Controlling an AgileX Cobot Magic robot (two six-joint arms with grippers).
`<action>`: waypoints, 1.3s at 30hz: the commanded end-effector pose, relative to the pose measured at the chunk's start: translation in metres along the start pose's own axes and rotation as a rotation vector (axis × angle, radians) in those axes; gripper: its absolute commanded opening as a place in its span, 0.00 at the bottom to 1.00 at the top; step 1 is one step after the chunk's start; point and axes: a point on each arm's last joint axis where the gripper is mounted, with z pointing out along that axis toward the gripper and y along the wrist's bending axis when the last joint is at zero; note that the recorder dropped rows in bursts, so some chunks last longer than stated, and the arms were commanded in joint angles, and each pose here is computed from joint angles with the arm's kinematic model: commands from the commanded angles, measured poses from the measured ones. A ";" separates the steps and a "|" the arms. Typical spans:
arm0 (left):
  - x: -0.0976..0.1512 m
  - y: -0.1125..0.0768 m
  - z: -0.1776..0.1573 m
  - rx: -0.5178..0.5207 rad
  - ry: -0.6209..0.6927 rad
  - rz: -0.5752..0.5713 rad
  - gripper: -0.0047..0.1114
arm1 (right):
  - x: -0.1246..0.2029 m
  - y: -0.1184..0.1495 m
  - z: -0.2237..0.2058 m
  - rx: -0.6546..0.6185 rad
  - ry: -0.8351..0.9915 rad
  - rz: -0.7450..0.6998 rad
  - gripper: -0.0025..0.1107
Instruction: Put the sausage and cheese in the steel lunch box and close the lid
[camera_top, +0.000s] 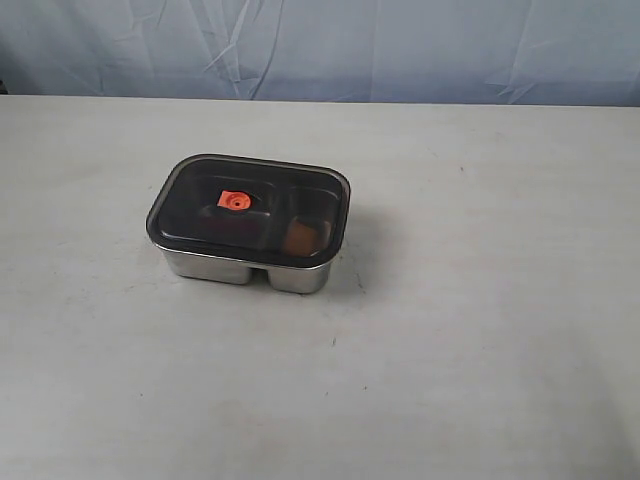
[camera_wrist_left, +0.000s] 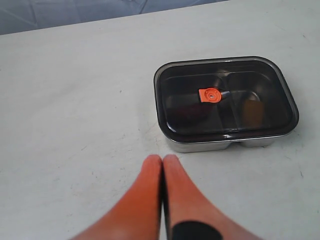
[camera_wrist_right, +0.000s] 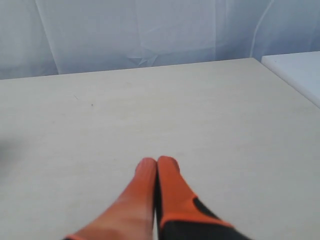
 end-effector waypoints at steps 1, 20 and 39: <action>0.000 0.000 -0.001 -0.003 -0.008 0.003 0.04 | 0.000 0.000 0.000 0.004 -0.018 -0.004 0.01; 0.134 0.015 0.021 -0.066 -0.354 -0.166 0.04 | 0.000 0.000 0.000 0.002 -0.015 -0.005 0.01; 0.173 0.024 0.026 -0.212 -0.459 -0.159 0.04 | 0.000 0.000 0.000 0.002 -0.016 -0.005 0.01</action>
